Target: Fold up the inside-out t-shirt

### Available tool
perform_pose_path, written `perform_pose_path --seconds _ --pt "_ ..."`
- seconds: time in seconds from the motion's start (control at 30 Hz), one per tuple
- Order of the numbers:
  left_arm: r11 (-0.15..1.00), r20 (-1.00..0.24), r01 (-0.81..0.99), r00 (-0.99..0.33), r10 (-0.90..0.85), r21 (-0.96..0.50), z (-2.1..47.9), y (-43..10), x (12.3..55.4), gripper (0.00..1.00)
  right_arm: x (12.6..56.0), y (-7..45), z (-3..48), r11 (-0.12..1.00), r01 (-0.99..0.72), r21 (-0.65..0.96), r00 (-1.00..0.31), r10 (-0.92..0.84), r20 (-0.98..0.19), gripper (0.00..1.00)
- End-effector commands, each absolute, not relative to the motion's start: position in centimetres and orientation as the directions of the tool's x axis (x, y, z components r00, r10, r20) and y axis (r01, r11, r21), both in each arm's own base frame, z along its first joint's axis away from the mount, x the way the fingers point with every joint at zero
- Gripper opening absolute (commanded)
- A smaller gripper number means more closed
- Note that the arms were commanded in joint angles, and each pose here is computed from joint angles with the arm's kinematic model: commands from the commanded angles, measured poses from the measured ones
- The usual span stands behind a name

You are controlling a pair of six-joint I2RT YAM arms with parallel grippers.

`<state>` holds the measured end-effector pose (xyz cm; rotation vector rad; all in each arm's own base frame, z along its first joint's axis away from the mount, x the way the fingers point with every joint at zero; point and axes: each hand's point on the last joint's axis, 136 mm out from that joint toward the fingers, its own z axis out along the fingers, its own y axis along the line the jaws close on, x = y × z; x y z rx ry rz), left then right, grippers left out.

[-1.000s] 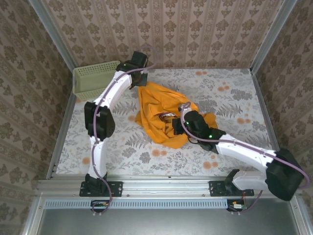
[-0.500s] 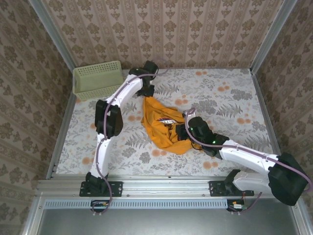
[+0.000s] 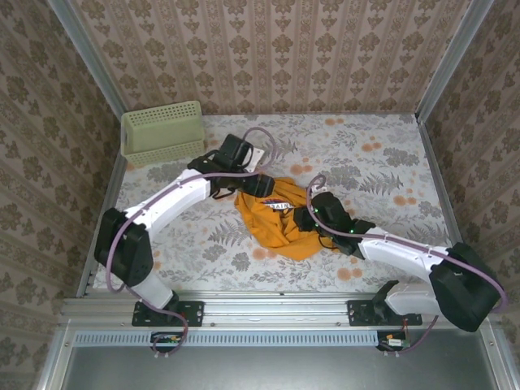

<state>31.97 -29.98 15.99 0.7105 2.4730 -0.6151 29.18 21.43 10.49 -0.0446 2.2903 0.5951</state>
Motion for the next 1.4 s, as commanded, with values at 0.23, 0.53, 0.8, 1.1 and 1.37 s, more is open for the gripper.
perform_pose_path --seconds 0.23,0.53,0.8,1.1,1.37 --pt "0.721 -0.49 0.569 -0.795 0.359 -0.396 11.7 -32.9 31.7 0.43 29.3 23.0 7.7 0.9 -0.183 0.395 -0.79 0.104 -0.604 0.42" --pt "0.804 -0.452 0.464 -0.847 0.281 -0.37 11.3 -30.9 34.5 0.0 28.0 23.3 14.3 0.874 -0.303 0.38 -0.7 0.066 -0.711 0.0" --pt "0.882 -0.493 0.34 -0.857 0.148 -0.326 13.4 -26.8 37.9 0.0 24.2 21.8 24.0 0.767 -0.487 0.419 -0.528 0.124 -0.84 0.0" --pt "0.973 -0.459 0.113 -0.889 0.008 -0.202 11.9 -19.5 38.9 0.0 24.0 14.1 20.0 0.895 -0.206 0.397 -0.508 0.249 -0.825 0.0" --pt "0.925 -0.512 0.354 -0.825 0.24 -0.136 14.1 -23.1 35.3 0.31 23.3 15.0 10.9 0.918 -0.095 0.384 -0.724 0.201 -0.66 0.13"
